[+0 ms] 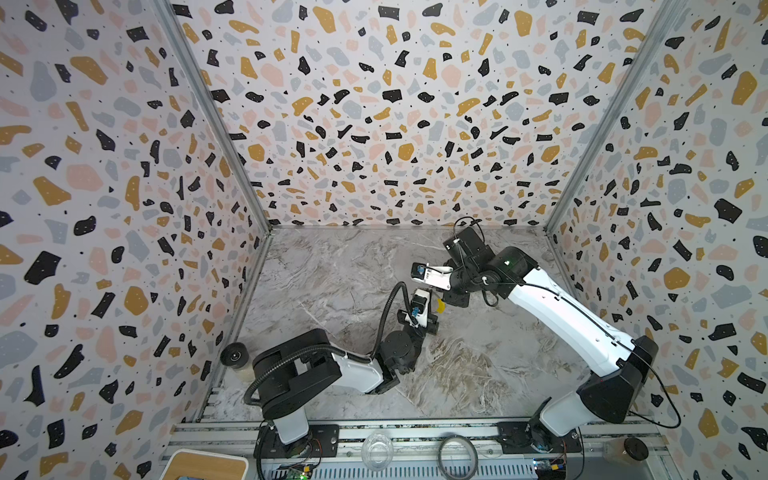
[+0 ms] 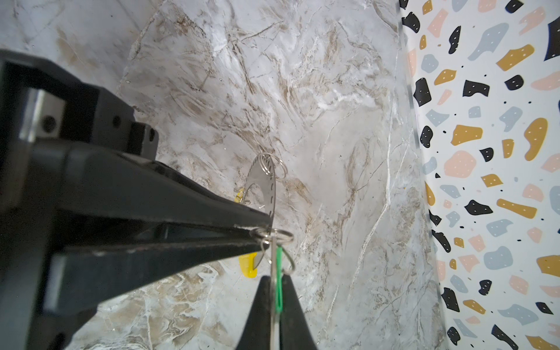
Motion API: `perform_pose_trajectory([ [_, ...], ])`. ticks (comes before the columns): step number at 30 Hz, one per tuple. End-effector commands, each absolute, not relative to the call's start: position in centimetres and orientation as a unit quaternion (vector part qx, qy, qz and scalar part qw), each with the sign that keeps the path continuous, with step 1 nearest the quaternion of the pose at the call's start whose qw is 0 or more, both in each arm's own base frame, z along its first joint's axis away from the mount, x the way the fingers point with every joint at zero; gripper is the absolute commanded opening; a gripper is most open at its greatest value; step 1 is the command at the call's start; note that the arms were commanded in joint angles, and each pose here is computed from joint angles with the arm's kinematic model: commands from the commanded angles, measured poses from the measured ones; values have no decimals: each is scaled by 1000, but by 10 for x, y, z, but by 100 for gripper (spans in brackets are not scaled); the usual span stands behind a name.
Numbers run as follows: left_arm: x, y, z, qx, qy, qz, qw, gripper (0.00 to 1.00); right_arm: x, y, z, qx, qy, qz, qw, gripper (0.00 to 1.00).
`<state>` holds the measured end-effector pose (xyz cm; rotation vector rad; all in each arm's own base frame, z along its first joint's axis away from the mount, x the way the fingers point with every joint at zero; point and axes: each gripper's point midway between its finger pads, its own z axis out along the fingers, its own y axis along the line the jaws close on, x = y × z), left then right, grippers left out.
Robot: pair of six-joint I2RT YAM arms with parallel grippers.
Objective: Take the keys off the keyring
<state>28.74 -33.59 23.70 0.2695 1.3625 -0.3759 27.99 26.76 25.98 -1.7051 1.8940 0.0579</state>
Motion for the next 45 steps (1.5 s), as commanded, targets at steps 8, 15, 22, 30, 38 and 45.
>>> perform_pose_trajectory([
  [8, 286, -332, 258, 97, 602, -186, 770, 13, 270, 262, 274, -635, 709, 28, 305, 0],
  [15, 285, -333, 259, 101, 599, -187, 772, 4, 271, 262, 273, -636, 709, 25, 305, 0],
  [22, 280, -333, 259, 116, 593, -190, 773, 0, 276, 258, 275, -629, 711, 23, 313, 0],
  [30, 267, -333, 260, 172, 582, -198, 770, 0, 284, 252, 274, -636, 700, 4, 325, 0],
  [38, 261, -329, 264, 212, 577, -203, 762, 0, 287, 249, 272, -639, 690, -11, 339, 0],
  [45, 253, -335, 273, 248, 558, -240, 755, 0, 285, 248, 267, -639, 691, 5, 339, 0],
])
